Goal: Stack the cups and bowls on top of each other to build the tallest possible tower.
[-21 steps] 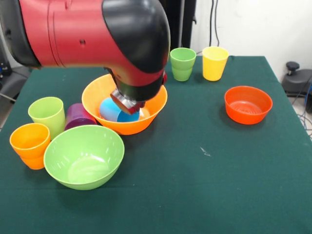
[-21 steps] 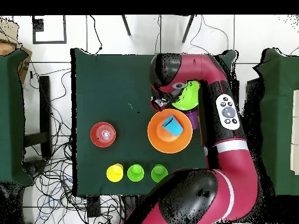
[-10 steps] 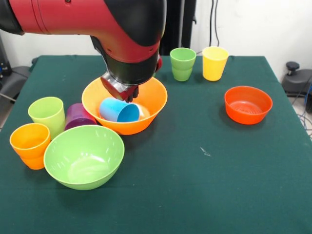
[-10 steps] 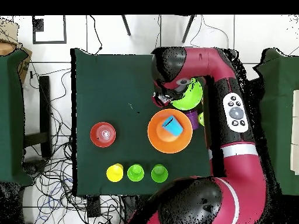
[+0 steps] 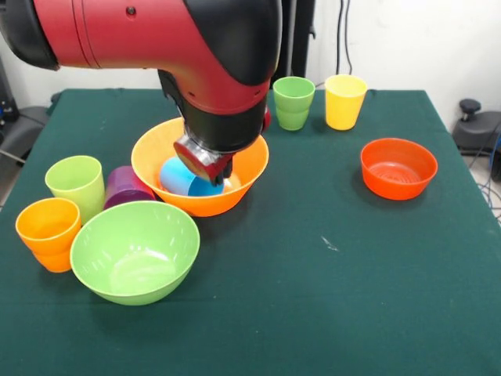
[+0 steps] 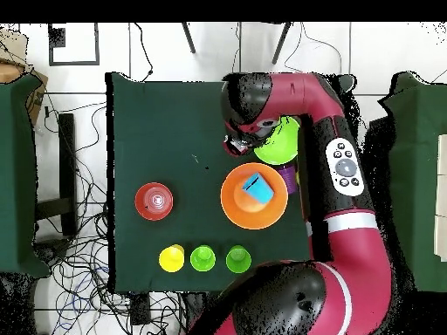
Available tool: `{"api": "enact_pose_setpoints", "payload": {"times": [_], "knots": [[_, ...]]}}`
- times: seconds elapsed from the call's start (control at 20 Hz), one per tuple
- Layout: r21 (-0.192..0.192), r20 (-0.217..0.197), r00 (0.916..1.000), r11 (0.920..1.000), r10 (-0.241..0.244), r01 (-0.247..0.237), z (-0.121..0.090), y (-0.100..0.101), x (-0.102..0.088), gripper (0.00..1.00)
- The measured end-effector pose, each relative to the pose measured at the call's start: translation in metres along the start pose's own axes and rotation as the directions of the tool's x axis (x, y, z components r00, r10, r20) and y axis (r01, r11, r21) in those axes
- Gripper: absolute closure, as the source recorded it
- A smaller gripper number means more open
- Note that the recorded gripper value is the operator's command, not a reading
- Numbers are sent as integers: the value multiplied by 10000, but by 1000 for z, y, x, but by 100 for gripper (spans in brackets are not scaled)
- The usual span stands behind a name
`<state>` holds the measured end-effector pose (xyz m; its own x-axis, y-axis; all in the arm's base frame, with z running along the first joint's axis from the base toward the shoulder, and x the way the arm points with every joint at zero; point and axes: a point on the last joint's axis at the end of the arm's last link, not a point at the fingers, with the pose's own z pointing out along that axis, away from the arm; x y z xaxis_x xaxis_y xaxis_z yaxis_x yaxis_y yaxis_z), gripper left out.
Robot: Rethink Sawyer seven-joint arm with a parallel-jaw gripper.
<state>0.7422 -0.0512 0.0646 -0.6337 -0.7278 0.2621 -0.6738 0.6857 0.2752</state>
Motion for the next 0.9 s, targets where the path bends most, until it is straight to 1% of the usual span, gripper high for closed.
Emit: {"api": "enact_pose_setpoints", "payload": {"times": [0.1, 0.15, 0.9], "knots": [[79, 124, 9999, 10000, -35, 34, 5, 0, -3, 100], [115, 189, 9998, 9999, -102, 100, 10, 2, -5, 0], [7, 101, 9997, 9998, -206, 206, 16, 8, -4, 0]]}}
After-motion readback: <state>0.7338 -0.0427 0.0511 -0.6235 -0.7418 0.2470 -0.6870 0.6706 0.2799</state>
